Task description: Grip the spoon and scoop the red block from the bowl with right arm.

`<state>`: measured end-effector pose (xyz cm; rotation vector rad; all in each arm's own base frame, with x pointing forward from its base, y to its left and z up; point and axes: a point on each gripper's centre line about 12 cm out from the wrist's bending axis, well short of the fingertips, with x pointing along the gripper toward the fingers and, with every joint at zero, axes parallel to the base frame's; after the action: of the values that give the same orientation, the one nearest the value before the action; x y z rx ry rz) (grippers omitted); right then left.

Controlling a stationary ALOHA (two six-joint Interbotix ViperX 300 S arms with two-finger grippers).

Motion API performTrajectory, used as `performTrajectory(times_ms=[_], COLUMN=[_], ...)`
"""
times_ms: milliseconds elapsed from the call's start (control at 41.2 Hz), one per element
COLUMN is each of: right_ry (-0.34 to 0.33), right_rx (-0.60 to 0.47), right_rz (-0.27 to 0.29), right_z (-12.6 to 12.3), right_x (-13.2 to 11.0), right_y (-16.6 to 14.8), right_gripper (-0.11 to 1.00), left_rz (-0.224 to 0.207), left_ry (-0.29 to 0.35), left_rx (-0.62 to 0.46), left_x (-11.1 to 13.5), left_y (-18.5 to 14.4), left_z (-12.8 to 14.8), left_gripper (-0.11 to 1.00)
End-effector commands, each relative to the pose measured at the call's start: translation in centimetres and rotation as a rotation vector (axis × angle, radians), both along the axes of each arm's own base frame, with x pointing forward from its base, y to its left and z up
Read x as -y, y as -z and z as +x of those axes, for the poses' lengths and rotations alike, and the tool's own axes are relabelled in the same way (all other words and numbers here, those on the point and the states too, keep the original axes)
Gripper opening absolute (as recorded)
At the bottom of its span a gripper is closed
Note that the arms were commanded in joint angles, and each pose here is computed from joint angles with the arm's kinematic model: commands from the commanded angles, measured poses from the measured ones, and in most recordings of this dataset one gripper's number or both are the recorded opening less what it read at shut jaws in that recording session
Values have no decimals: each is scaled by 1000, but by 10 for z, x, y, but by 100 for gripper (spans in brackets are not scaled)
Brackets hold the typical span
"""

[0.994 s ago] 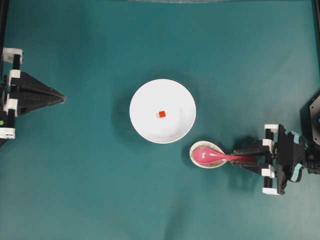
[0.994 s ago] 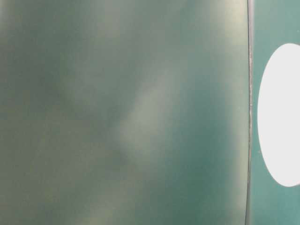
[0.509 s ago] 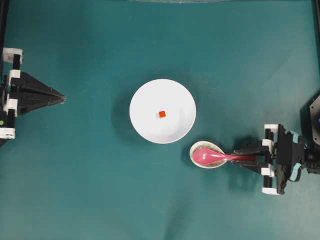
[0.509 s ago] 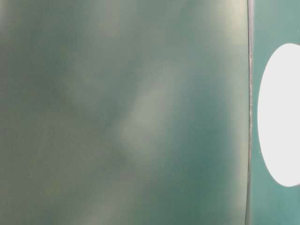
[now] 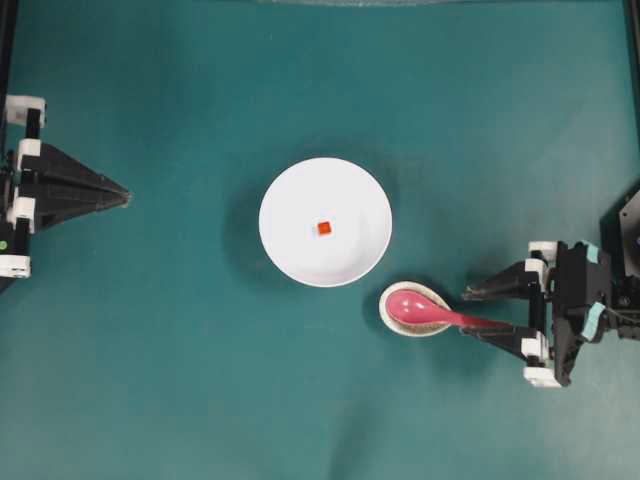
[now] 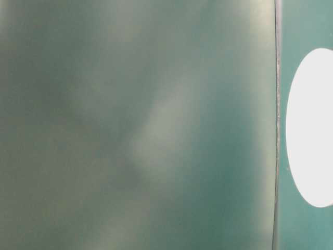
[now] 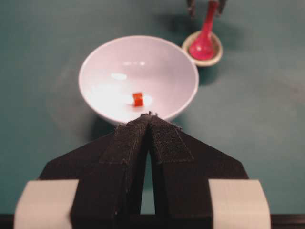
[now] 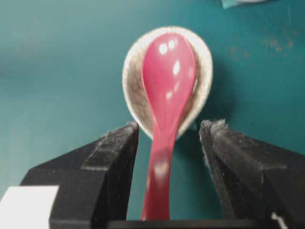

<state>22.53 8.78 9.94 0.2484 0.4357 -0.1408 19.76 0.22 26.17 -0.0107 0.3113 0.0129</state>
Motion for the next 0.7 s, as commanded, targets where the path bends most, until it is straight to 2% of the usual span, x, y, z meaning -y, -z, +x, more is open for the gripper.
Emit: performTrajectory(times_ms=[0,242,412,679], right_ry=[14,42,46,66], right_rx=[51,93,73,40], right_rz=[22,-3,-29,-39], right_z=[6,11,15,13], right_x=[-2,-1,-3,-9], right_y=[-10,-11,-1,15], right_gripper=[58,58,58,58], left_rz=[2,2,2,2], left_ry=[-1,-1,-1,-1], left_rx=[17,21,23,21], left_x=[0,0,0,0], left_y=[-6,-7,-7,-6], left_z=[2,3,2,3], left_gripper=[0,0,0,0])
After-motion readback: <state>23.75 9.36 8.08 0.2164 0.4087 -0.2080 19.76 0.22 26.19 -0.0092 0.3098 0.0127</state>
